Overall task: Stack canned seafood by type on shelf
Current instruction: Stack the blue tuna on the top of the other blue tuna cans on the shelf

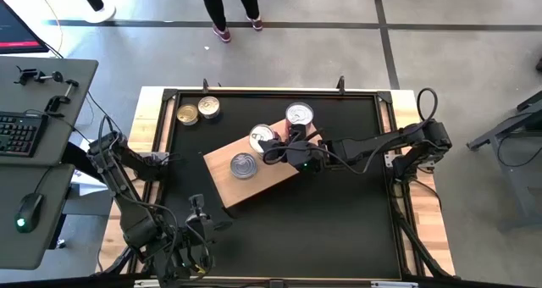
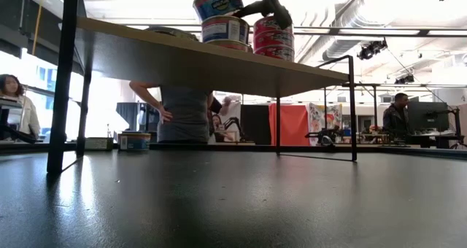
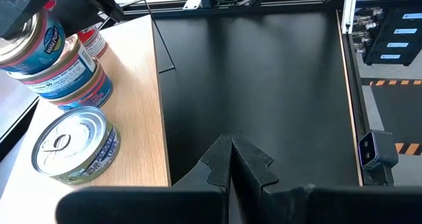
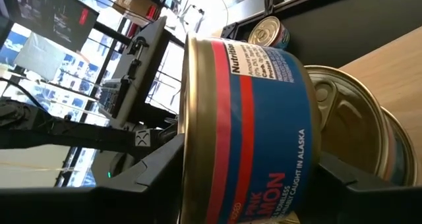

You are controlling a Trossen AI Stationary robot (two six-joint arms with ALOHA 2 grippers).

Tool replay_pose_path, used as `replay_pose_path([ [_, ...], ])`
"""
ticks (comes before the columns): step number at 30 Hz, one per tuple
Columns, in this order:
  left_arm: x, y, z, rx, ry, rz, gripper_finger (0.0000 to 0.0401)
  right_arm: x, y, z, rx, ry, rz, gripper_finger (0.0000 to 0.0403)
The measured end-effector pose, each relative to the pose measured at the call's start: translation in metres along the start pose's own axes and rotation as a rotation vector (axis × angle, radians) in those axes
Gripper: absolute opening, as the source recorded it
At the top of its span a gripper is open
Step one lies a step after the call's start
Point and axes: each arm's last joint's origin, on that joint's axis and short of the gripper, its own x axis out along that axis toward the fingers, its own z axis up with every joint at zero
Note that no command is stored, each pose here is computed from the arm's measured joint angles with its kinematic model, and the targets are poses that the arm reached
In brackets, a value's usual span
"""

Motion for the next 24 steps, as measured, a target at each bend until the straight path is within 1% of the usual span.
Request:
replay_pose_path([
  [12, 0.0, 0.0, 0.0, 0.0, 0.0, 0.0, 0.0, 0.0013, -0.0005, 0.0021, 0.002, -0.013, -0.002, 0.0218],
  [15, 0.0, 0.0, 0.0, 0.0, 0.0, 0.0, 0.0, 0.0012, -0.0008, 0.0024, -0.023, -0.028, -0.009, 0.0222],
  [19, 0.0, 0.0, 0.0, 0.001, 0.0, 0.0, 0.0, 0.0013, -0.0015, 0.0022, -0.03, -0.025, -0.014, 0.0247],
  [24, 0.0, 0.0001, -0.0001, 0.001, 0.0, 0.0, 0.0, 0.0013, -0.0009, 0.0023, -0.026, -0.021, -0.008, 0.0295],
])
